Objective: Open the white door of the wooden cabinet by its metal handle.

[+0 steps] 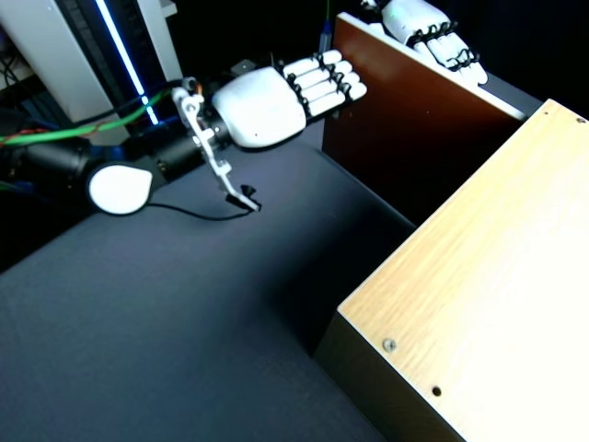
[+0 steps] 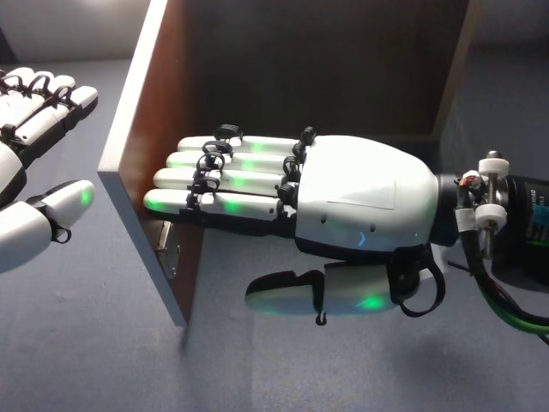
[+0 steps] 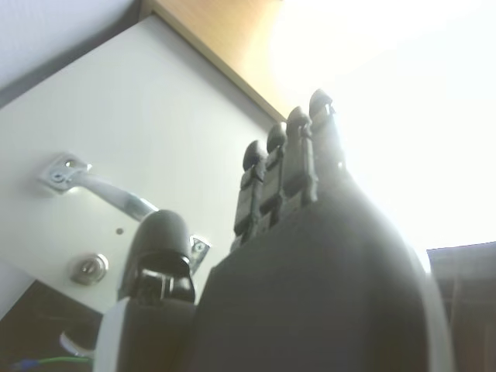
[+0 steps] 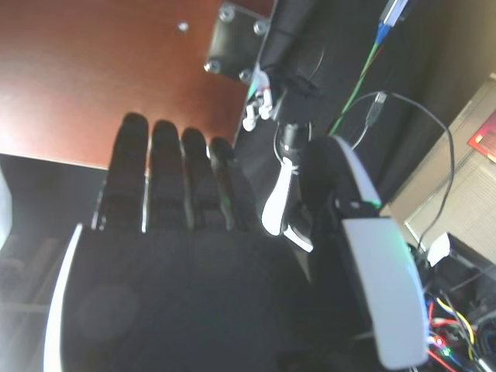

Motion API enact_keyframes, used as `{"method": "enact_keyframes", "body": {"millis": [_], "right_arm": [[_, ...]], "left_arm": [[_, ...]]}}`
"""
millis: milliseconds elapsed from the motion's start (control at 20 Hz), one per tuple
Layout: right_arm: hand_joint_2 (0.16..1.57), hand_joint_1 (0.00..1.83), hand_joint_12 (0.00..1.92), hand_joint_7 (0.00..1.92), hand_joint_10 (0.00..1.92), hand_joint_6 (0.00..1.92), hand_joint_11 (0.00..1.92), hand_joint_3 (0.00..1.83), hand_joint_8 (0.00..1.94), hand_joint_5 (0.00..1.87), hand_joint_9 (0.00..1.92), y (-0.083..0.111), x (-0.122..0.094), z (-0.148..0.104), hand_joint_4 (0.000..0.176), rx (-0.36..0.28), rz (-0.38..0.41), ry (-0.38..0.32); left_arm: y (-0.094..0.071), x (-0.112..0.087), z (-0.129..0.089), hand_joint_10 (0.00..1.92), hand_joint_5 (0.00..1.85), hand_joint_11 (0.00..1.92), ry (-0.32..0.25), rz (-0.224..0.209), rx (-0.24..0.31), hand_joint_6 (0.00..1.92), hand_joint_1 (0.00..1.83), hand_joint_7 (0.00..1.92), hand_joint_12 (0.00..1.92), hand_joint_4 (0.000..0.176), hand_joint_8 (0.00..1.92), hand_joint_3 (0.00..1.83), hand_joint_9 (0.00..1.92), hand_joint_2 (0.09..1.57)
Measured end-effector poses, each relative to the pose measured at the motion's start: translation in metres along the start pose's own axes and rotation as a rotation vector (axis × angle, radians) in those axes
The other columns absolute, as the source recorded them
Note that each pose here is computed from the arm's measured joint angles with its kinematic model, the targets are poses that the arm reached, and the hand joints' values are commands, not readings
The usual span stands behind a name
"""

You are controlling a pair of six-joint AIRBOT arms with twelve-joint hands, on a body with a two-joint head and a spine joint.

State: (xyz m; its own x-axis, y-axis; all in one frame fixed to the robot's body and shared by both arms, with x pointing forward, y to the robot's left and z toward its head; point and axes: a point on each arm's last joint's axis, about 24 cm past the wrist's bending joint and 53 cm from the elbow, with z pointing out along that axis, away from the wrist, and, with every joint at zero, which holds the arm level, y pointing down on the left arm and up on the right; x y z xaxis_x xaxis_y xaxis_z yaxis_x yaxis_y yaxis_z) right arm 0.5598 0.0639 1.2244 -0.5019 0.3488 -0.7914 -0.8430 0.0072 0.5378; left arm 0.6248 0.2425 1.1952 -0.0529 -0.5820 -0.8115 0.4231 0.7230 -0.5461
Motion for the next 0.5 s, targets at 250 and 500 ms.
{"method": "enact_keyframes", "body": {"millis": [250, 500], "right_arm": [[1.46, 0.24, 0.0, 0.0, 0.0, 0.0, 0.0, 0.0, 0.0, 0.0, 0.0, 0.0, 0.0, 0.0, 0.0, 0.0, 0.002, -0.002], [1.53, 0.01, 0.0, 0.0, 0.0, 0.0, 0.0, 0.01, 0.0, 0.0, 0.0, -0.005, -0.018, -0.012, 0.0, 0.034, 0.006, -0.037]], "left_arm": [[-0.001, 0.0, 0.0, 0.0, 0.13, 0.0, -0.001, 0.0, 0.003, 0.0, 0.0, 0.08, 0.17, 0.0, 0.0, 0.09, 0.05, 1.57], [0.0, 0.0, -0.001, 0.03, 0.07, 0.0, 0.0, 0.0, 0.001, 0.02, 0.0, 0.08, 0.98, 0.0, 0.01, 0.37, 0.1, 1.57]]}}
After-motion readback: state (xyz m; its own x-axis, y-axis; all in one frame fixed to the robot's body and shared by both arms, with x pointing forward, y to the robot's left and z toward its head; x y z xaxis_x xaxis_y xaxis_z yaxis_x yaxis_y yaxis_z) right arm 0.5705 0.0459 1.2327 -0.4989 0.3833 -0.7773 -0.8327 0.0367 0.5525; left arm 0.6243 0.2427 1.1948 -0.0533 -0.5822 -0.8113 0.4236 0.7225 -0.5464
